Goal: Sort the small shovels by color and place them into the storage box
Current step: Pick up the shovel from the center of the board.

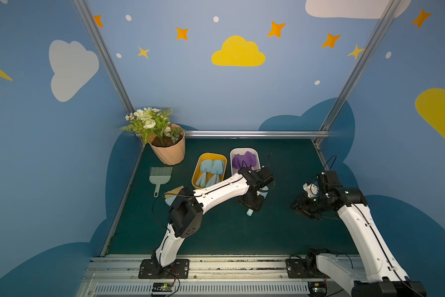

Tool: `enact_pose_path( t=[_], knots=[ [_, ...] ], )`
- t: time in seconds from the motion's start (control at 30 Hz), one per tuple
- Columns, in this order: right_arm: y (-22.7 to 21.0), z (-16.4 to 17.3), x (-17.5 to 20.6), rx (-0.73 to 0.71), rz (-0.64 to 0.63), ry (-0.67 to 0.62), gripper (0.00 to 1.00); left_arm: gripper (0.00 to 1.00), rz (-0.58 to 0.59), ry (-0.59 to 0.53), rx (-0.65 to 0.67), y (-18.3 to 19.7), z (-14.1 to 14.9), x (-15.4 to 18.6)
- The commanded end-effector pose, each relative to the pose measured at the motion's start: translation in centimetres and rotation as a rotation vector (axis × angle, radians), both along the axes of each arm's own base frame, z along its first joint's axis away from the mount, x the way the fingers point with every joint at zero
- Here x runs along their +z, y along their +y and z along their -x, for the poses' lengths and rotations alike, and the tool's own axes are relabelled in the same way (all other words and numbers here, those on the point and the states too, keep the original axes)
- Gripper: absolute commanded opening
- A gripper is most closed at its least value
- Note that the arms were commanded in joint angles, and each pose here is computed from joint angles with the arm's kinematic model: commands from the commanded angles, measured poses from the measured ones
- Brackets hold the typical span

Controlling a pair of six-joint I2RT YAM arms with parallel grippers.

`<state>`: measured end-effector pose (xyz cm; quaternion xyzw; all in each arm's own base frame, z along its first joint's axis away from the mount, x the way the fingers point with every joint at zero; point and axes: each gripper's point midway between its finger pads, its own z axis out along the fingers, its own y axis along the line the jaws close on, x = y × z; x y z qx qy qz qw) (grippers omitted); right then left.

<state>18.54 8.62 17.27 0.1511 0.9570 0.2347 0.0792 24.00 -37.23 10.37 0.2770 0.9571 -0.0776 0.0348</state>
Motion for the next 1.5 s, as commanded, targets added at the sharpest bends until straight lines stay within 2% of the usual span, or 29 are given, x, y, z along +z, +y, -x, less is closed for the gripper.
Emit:
enact_pose_path(
  t=[0.0,0.23,0.47,0.67,1.47],
  knots=[
    [-0.3,0.9,-0.5,0.013,0.02,0.02,0.4,0.61,-0.023,-0.002,-0.013,-0.2,-0.5,-0.6],
    [-0.5,0.9,-0.9,0.009,0.031,0.033,0.4,0.66,-0.079,0.004,-0.053,-0.5,-1.2,-2.3],
    [-0.7,0.8,-1.3,0.009,0.041,0.047,0.4,0.66,-0.155,0.007,-0.086,0.1,-1.7,-3.8],
    [-0.9,0.8,-1.4,0.006,0.046,0.052,0.4,0.64,-0.177,0.021,-0.105,0.1,-1.9,-4.9],
    [-0.7,0.5,-1.6,0.022,0.035,0.064,0.4,0.49,-0.165,0.101,-0.124,-1.0,-1.1,-7.5]
  ],
)
